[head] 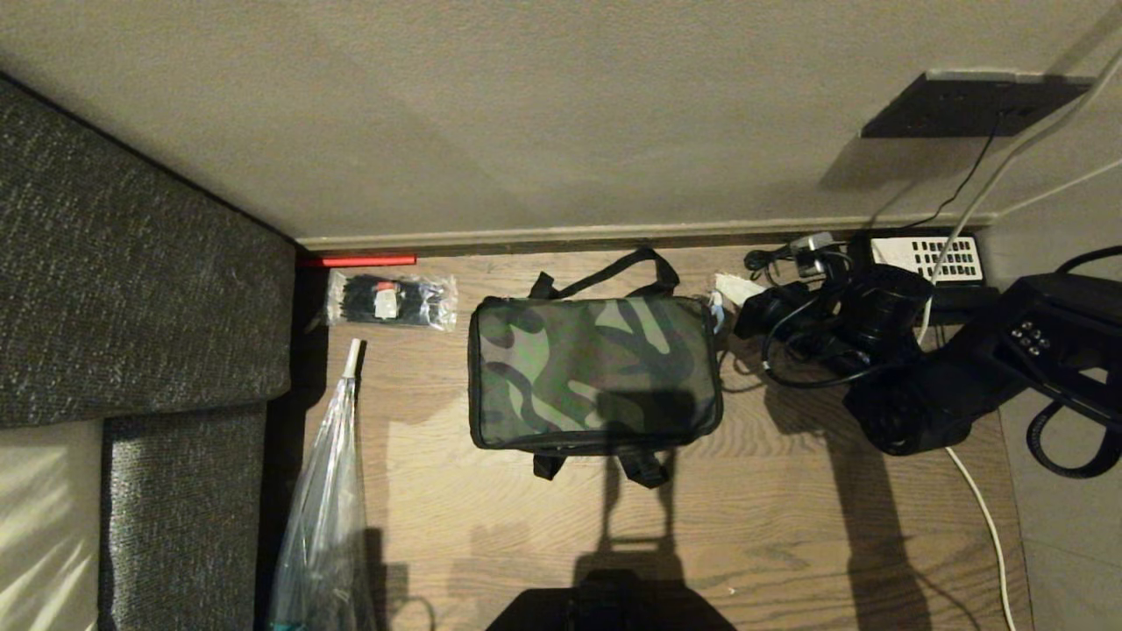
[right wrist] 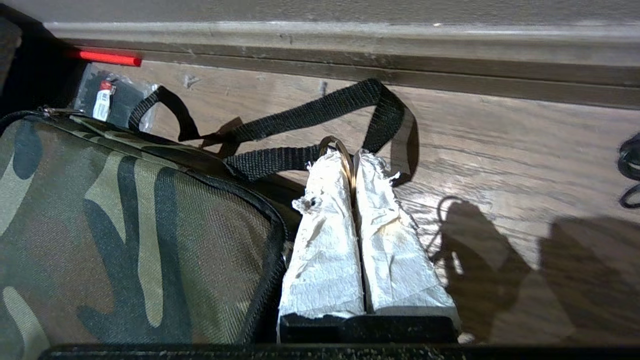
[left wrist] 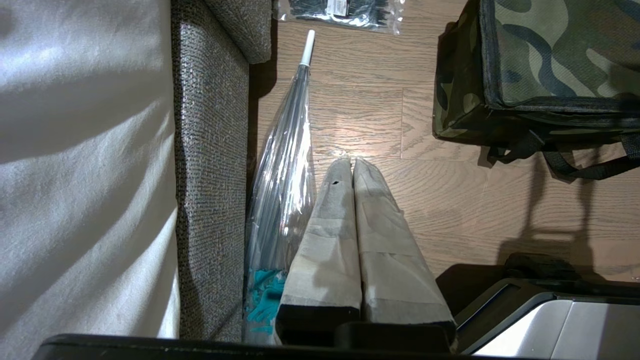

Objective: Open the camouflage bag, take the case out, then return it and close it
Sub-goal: Open the top of the storage box

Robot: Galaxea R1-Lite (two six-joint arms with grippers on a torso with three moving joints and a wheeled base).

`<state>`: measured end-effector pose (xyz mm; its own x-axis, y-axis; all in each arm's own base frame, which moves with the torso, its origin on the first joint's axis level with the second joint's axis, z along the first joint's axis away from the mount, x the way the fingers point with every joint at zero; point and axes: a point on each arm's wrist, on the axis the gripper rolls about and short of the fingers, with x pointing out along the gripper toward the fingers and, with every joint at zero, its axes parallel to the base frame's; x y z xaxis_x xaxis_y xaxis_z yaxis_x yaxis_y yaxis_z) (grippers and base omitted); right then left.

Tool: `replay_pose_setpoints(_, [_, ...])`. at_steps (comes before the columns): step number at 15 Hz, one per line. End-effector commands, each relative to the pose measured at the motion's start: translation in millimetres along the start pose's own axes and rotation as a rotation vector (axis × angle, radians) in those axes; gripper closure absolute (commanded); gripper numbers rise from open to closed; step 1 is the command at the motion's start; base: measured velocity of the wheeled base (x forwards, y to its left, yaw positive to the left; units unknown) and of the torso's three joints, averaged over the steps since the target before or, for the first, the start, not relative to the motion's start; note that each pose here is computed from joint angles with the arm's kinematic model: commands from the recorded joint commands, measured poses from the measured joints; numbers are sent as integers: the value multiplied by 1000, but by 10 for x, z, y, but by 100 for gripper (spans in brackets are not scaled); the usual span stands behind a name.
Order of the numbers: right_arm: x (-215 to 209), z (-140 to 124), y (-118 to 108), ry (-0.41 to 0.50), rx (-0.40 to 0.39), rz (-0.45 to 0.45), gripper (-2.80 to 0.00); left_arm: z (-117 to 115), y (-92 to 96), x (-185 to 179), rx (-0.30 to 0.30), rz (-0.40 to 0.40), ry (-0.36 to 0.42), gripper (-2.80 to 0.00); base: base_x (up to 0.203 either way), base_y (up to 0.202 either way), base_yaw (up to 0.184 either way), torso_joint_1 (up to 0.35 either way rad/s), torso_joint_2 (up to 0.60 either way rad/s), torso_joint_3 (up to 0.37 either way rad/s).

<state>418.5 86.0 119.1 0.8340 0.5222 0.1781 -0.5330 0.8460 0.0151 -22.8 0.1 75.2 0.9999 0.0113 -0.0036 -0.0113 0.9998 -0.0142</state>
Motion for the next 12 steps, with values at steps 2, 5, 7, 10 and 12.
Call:
replay_pose_setpoints(2, [37, -27, 7, -8, -2, 7, 0, -9, 0, 1, -1, 1, 1, 0, 0, 0, 0, 0, 0, 0])
replay_pose_setpoints(5, [42, -22, 12, -15, -12, 6, 0, -9, 0, 1, 0, 1, 1, 0, 0, 0, 0, 0, 0, 0])
replay_pose_setpoints(7, [36, -35, 17, -11, -16, -10, 0, -9, 0, 1, -1, 1, 1, 0, 0, 0, 0, 0, 0, 0])
replay_pose_setpoints(10, [17, -128, 10, 15, -35, -24, -280, -9, 0, 1, -1, 1, 1, 0, 0, 0, 0, 0, 0, 0])
replay_pose_setpoints(12, [-3, -148, 13, 13, -57, -22, -280, -9, 0, 1, -1, 1, 1, 0, 0, 0, 0, 0, 0, 0])
